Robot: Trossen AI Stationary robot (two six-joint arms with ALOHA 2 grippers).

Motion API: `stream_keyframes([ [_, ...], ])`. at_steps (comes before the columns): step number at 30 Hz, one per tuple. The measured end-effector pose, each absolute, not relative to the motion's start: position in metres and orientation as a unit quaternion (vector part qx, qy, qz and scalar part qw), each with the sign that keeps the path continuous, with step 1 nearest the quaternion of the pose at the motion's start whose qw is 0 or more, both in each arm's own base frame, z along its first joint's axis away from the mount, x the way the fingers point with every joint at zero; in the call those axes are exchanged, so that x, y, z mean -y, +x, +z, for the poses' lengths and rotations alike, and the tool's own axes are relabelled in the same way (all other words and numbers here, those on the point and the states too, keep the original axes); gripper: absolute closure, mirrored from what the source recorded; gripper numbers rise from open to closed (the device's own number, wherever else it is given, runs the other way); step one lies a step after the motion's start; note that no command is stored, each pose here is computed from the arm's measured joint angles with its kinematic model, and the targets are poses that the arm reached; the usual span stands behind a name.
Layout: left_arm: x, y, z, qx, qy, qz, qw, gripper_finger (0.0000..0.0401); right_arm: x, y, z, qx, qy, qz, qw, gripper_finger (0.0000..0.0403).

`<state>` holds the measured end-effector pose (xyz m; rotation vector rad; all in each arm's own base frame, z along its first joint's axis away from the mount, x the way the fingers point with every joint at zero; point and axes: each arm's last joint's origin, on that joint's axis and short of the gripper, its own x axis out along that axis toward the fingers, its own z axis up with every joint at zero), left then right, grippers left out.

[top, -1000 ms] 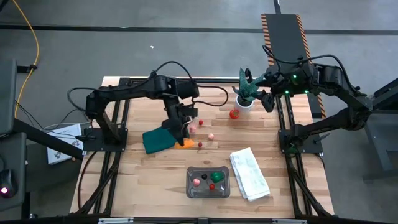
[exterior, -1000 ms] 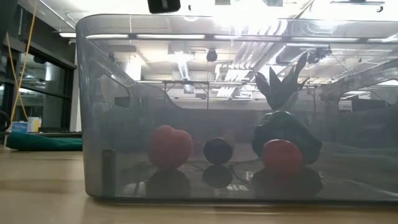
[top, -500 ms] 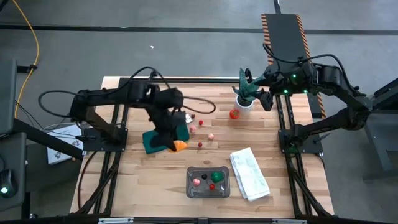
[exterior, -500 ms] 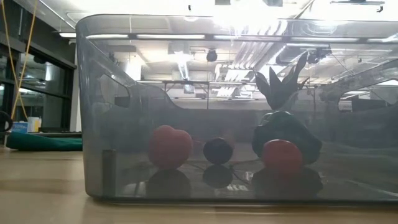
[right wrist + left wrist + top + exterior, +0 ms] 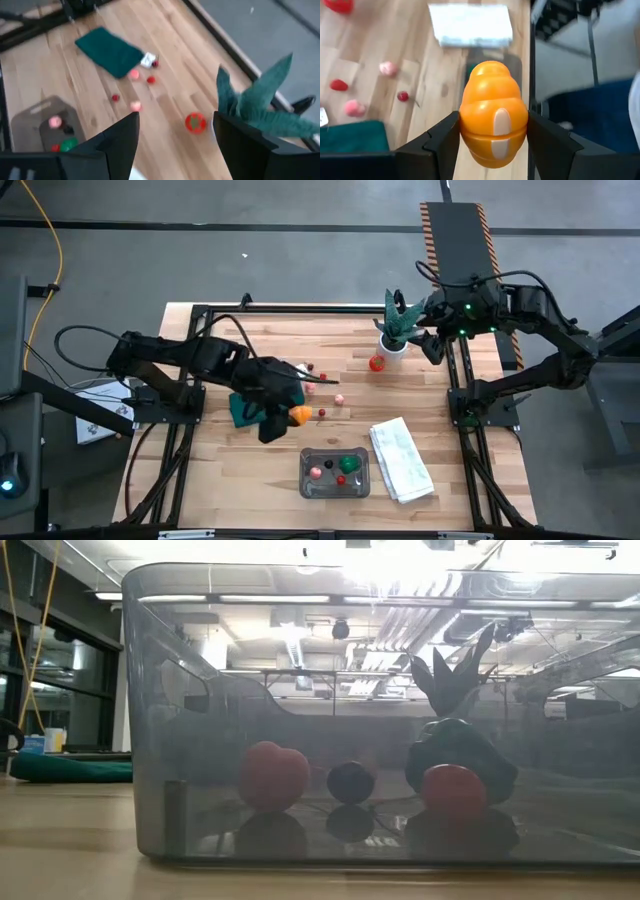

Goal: Pick and placing Produce into tupperware
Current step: Put the orange croissant into the black bin

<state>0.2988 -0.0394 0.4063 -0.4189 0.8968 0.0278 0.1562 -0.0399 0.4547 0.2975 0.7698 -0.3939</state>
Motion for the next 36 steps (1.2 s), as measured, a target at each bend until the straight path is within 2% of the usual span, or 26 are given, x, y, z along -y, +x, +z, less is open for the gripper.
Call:
stream_keyframes([
  [4, 0.050, 0.301, 0.408, -0.403, -0.201, 0.045, 0.892, 0.0206, 0.037, 0.154, 0.452, -0.394, 0.143, -0.182, 0.889, 0.0158],
  [11, 0.069, 0.313, 0.394, -0.402, -0.161, 0.097, 0.896, 0.0206, 0.031, 0.157, 0.454, -0.385, 0.115, -0.153, 0.903, 0.0158],
  [24, 0.094, 0.355, 0.339, -0.463, -0.150, 0.119, 0.865, 0.0206, 0.021, 0.159, 0.454, -0.385, 0.107, -0.125, 0.908, 0.0158],
  [36, 0.102, 0.371, 0.318, -0.471, -0.151, 0.126, 0.860, 0.0206, 0.020, 0.159, 0.455, -0.385, 0.108, -0.124, 0.908, 0.0158],
])
